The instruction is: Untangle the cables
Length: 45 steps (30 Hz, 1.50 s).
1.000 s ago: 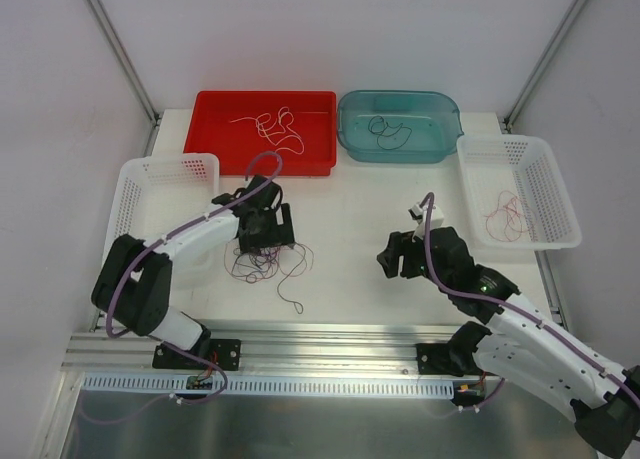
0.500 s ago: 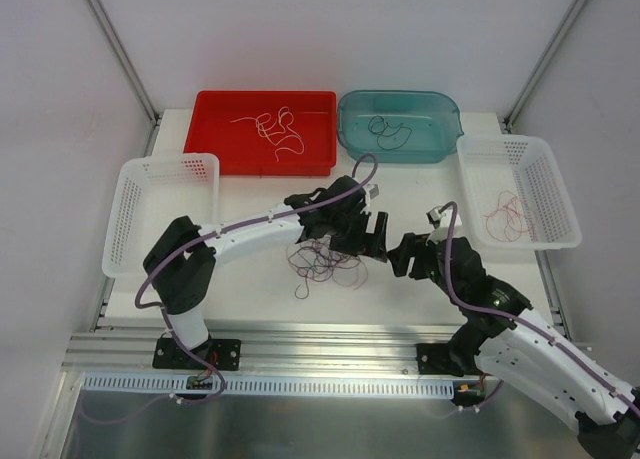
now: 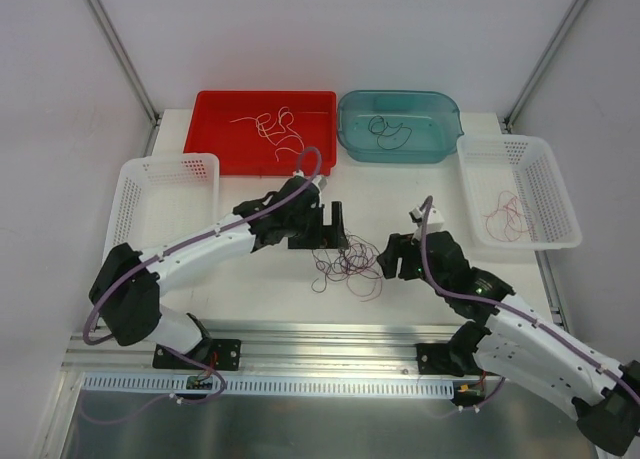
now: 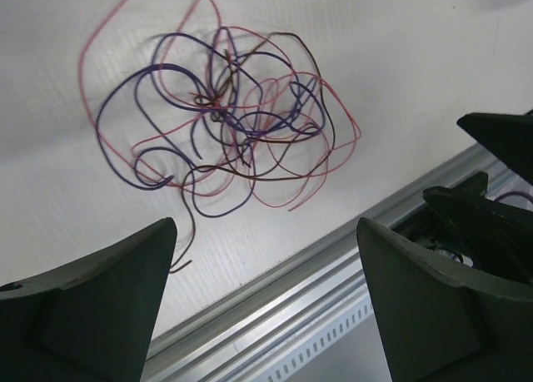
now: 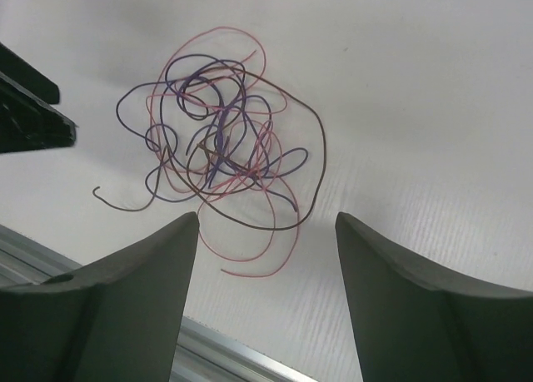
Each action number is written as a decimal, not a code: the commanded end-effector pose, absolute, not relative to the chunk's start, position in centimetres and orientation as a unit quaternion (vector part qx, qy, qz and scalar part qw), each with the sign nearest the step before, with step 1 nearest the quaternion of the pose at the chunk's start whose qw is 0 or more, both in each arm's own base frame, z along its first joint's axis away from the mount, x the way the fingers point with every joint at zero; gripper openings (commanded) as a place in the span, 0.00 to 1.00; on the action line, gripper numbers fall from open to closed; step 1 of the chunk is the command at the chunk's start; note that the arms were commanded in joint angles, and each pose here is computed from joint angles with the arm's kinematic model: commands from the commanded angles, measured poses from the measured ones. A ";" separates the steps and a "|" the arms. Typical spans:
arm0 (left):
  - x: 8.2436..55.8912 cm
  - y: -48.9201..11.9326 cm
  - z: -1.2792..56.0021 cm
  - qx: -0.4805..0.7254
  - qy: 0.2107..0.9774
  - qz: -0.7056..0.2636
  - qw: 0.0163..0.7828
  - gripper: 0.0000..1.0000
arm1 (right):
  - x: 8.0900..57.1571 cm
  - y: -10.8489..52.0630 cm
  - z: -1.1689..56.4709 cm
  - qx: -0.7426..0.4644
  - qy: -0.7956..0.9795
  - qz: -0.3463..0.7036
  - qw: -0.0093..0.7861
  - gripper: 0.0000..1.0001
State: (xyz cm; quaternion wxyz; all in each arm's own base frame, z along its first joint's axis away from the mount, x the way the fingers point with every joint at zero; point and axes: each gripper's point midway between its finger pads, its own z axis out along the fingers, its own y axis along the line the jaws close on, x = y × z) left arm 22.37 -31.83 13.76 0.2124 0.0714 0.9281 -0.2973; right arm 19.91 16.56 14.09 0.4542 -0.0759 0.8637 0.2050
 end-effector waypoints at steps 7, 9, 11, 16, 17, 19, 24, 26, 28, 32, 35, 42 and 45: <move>23.0 -27.5 9.7 -0.049 0.952 -0.239 0.183 0.82 | 21.7 20.8 14.5 -0.062 0.864 0.233 0.441 0.70; 23.3 -27.9 9.0 -0.049 0.955 -0.235 0.174 0.81 | 22.0 21.5 14.2 -0.062 0.866 0.235 0.438 0.70; 23.4 -28.3 8.1 -0.048 0.959 -0.229 0.162 0.80 | 22.0 22.0 14.0 -0.064 0.868 0.234 0.433 0.70; 23.9 -28.7 6.5 -0.050 0.963 -0.217 0.150 0.71 | 22.4 23.1 13.5 -0.071 0.872 0.225 0.429 0.70; 23.8 -28.7 6.2 -0.051 0.964 -0.214 0.147 0.70 | 22.5 23.1 13.4 -0.070 0.873 0.222 0.429 0.70; 23.8 -28.7 5.6 -0.053 0.966 -0.211 0.141 0.66 | 22.6 23.4 12.9 -0.068 0.876 0.219 0.425 0.69; 23.9 -28.9 4.8 -0.059 0.966 -0.210 0.136 0.54 | 23.1 24.0 12.6 -0.062 0.877 0.211 0.426 0.69; 24.0 -29.1 4.8 -0.059 0.966 -0.213 0.138 0.52 | 23.3 24.2 12.4 -0.058 0.879 0.208 0.426 0.69; 24.2 -29.2 5.0 -0.061 0.964 -0.216 0.141 0.51 | 23.4 24.3 12.2 -0.058 0.880 0.205 0.426 0.69; 24.4 -29.5 5.2 -0.061 0.963 -0.220 0.143 0.50 | 23.7 24.5 11.2 -0.054 0.885 0.193 0.421 0.69; 24.4 -29.6 5.3 -0.064 0.962 -0.223 0.143 0.47 | 23.8 24.7 10.8 -0.051 0.887 0.192 0.418 0.69; 24.3 -29.3 5.2 -0.065 0.962 -0.220 0.144 0.12 | 24.1 24.4 9.0 -0.043 0.896 0.167 0.409 0.66; 24.1 -29.0 5.4 -0.062 0.962 -0.220 0.149 0.00 | 24.3 23.7 7.9 -0.035 0.900 0.146 0.408 0.62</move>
